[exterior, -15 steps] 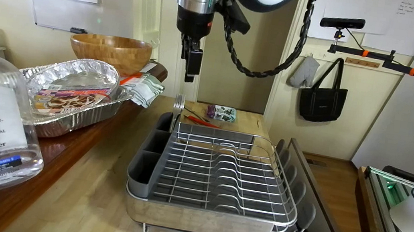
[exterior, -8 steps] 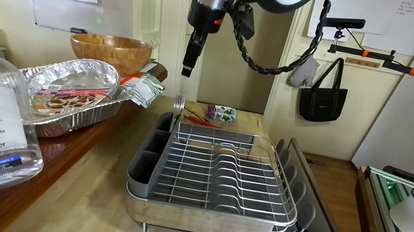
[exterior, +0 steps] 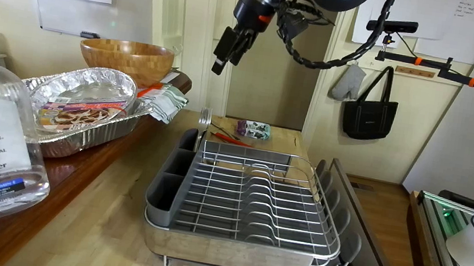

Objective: Put the fork in the drying rack

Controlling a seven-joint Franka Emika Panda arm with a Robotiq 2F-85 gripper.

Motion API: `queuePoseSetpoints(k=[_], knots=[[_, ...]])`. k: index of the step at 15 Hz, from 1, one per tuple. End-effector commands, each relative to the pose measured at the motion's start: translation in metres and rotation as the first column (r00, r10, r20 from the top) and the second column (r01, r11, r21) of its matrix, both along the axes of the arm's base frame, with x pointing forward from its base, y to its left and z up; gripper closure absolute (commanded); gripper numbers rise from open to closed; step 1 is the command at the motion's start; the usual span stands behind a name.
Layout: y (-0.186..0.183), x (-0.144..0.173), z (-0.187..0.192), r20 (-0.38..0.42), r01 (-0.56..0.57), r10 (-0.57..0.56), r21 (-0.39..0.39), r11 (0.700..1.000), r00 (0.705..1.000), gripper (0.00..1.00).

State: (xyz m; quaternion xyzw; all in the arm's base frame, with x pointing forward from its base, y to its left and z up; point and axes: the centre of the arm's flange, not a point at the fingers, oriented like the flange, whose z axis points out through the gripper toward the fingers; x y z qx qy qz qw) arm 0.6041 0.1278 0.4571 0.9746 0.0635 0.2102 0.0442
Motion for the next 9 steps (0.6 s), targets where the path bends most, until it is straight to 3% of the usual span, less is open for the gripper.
queuePoseSetpoints(k=[1,3,4,9], knots=[[-0.031,-0.028,0.001,-0.032,0.029,-0.024,0.148,0.989,0.999,0.00],[-0.045,-0.036,0.000,-0.055,0.021,-0.011,0.195,0.981,0.998,0.00],[-0.026,-0.015,0.001,-0.043,0.032,-0.026,0.147,0.989,0.999,0.00],[-0.027,-0.016,0.003,-0.041,0.025,-0.019,0.150,0.988,0.999,0.00]])
